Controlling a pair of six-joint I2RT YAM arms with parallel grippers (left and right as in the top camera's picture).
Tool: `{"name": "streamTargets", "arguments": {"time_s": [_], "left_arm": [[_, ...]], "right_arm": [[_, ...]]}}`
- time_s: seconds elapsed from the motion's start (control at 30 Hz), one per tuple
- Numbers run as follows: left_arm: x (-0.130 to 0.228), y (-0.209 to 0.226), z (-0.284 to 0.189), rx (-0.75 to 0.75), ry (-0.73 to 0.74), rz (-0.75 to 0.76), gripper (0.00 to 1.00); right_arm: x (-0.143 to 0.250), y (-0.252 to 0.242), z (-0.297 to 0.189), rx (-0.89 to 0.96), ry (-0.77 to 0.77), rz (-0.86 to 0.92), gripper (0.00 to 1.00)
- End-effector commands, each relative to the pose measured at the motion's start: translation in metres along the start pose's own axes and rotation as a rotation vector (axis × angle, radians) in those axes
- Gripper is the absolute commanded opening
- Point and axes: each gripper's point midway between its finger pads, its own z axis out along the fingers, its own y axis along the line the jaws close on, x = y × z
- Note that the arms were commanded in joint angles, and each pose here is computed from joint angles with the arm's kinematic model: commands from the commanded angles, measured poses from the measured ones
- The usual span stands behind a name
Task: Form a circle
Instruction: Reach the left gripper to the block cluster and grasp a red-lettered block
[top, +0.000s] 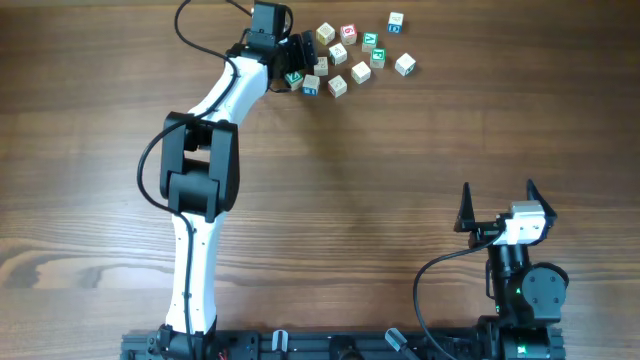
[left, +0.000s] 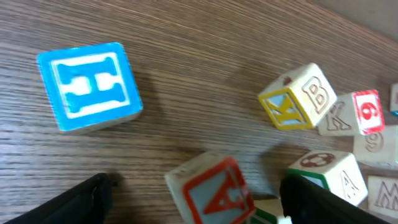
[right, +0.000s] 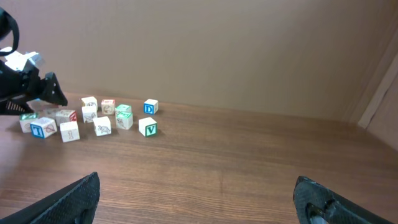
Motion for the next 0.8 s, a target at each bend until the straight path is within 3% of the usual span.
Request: {"name": "streamTargets", "arguments": {"time_s": [0.0, 0.07, 0.2, 0.37, 0.57, 0.7, 0.73, 0.77], "left_arm": [[0.001, 0.014, 0.009, -0.046, -0.005, -0.015, 0.84], [0.001, 0.017, 0.009, -0.065, -0.011, -0.015, 0.77], [0.003, 0.027, 0.008, -0.116, -0.008, -0.017, 0.76], [0.015, 0.052, 0.003, -0.247, 0.024, -0.015, 0.65], [0.021, 0.057, 0.002, -0.270, 0.049, -0.011, 0.63], [0.020, 0.056, 0.002, -0.268, 0.043, -0.011, 0.73], [0.018, 0.056, 0.002, -0.263, 0.036, -0.011, 0.69], [0.017, 0.055, 0.002, -0.263, 0.035, -0.011, 0.54]], "right_arm": [[-0.001, 0.001, 0.000, -0.007, -0.006, -0.012, 1.00], [-0.001, 0.001, 0.000, -0.007, -0.006, -0.012, 1.00], [-0.001, 0.001, 0.000, -0.007, -0.007, -0.012, 1.00], [-0.001, 0.001, 0.000, -0.007, -0.006, -0.012, 1.00], [-0.001, 0.001, 0.000, -0.007, -0.007, -0.012, 1.00], [-0.001, 0.001, 0.000, -0.007, -0.007, -0.012, 1.00], [-0.001, 0.001, 0.000, -0.007, -0.007, -0.012, 1.00], [-0.001, 0.001, 0.000, -0.007, -0.007, -0.012, 0.99]]}}
